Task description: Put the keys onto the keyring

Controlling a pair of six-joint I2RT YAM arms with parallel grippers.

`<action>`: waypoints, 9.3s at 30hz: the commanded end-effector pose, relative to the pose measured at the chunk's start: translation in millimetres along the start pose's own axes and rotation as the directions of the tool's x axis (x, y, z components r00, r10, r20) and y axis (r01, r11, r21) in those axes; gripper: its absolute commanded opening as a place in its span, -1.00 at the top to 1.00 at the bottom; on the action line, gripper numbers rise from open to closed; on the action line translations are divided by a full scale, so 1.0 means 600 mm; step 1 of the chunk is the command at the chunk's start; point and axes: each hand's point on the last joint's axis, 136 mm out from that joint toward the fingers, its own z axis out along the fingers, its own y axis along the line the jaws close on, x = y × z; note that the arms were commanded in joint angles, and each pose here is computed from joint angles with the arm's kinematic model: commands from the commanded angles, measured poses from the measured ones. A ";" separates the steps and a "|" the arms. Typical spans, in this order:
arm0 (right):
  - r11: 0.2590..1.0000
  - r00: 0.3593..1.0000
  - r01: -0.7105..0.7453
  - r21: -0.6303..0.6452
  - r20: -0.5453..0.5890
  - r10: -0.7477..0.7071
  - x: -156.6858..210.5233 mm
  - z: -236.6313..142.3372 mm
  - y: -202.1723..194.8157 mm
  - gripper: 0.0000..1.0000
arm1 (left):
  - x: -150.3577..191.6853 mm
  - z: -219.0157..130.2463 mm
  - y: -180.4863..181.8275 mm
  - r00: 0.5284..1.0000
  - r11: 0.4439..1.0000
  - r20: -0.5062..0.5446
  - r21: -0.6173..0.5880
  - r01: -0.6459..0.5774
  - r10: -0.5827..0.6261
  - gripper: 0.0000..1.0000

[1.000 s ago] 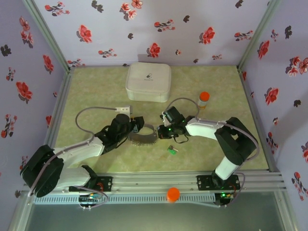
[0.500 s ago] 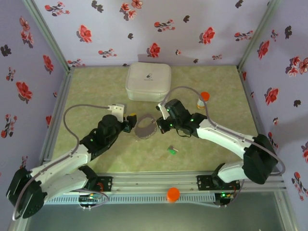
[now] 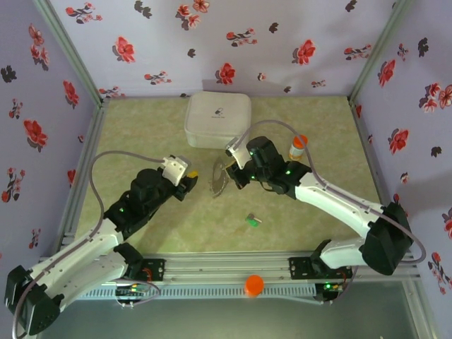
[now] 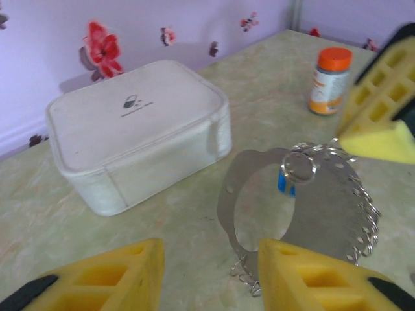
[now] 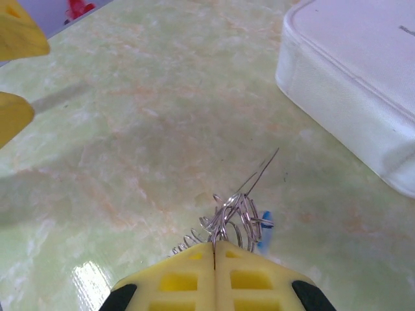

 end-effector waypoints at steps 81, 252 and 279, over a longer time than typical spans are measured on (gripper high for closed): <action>0.944 0.953 0.144 -0.298 -0.215 -0.214 0.029 -0.040 0.098 1.00 | 0.019 0.023 -0.060 0.970 0.967 0.127 0.118 -0.225 0.210 -0.19; 0.737 0.765 0.637 -0.226 0.305 -0.568 0.041 -0.019 0.153 0.67 | -0.008 -0.010 -0.168 0.855 0.734 0.239 0.439 -0.518 0.460 1.00; 0.792 0.803 0.549 -0.267 0.434 -0.410 0.040 -0.019 0.144 1.00 | 0.034 -0.032 -0.132 0.951 0.886 0.285 0.402 -0.230 0.118 0.32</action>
